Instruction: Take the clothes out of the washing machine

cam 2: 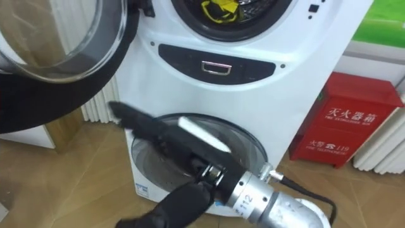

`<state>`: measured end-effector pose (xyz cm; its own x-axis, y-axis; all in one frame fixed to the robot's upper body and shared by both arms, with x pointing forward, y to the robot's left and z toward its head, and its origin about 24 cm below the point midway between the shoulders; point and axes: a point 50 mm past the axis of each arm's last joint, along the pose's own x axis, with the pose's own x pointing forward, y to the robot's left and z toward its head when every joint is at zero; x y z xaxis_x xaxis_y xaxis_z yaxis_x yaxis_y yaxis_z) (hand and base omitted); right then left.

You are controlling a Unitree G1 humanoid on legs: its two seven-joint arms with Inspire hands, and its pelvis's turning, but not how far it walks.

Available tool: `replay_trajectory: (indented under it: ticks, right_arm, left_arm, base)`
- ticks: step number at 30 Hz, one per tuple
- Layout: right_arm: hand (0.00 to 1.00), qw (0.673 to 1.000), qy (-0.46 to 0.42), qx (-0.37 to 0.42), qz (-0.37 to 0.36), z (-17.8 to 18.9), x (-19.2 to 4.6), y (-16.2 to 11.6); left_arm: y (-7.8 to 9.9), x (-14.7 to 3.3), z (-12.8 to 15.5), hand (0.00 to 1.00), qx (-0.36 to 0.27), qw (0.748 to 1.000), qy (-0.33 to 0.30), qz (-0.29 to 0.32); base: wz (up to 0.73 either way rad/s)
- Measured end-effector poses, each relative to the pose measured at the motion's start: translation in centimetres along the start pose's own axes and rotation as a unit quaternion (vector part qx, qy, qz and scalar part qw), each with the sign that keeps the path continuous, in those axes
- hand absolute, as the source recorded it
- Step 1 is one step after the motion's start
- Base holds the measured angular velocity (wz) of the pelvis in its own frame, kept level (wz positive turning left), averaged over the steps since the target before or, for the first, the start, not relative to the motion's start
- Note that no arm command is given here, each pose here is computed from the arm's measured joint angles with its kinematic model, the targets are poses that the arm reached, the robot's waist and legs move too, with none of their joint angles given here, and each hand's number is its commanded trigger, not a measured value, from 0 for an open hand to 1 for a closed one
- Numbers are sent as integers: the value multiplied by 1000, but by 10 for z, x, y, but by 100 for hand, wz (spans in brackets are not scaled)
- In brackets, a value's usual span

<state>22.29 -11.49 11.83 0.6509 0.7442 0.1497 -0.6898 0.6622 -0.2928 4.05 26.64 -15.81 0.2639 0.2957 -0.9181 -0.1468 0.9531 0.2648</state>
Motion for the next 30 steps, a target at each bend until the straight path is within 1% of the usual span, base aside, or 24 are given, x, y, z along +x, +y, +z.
replay_trajectory:
  ticks: [4,7,12,14,16,22,30]
  right_arm:
    - [0,998,-1,-9,-61,2,-4,-13]
    - [0,994,-16,-18,-102,8,-2,-23]
    - [0,985,-57,-9,-164,20,15,-42]
    - [0,979,-68,6,-190,21,23,-51]
    - [0,975,-75,15,-209,24,27,-57]
    - [0,964,-118,52,-233,39,36,-66]
    - [0,949,-112,98,-279,31,41,-76]
  left_arm:
    - [-4,0,0,0,-8,1000,0,5]
    - [-7,1,5,0,-10,1000,-7,8]
    - [-11,2,13,0,-13,1000,-18,13]
    - [-17,2,15,0,-17,1000,-24,8]
    - [-18,2,16,0,-18,1000,-24,8]
    - [-22,1,8,0,-18,1000,-13,3]
    - [-24,0,6,0,-17,1000,-2,-1]
  base:
    - [0]
    - [0]
    - [0]
    - [0]
    - [0]
    - [0]
    - [3]
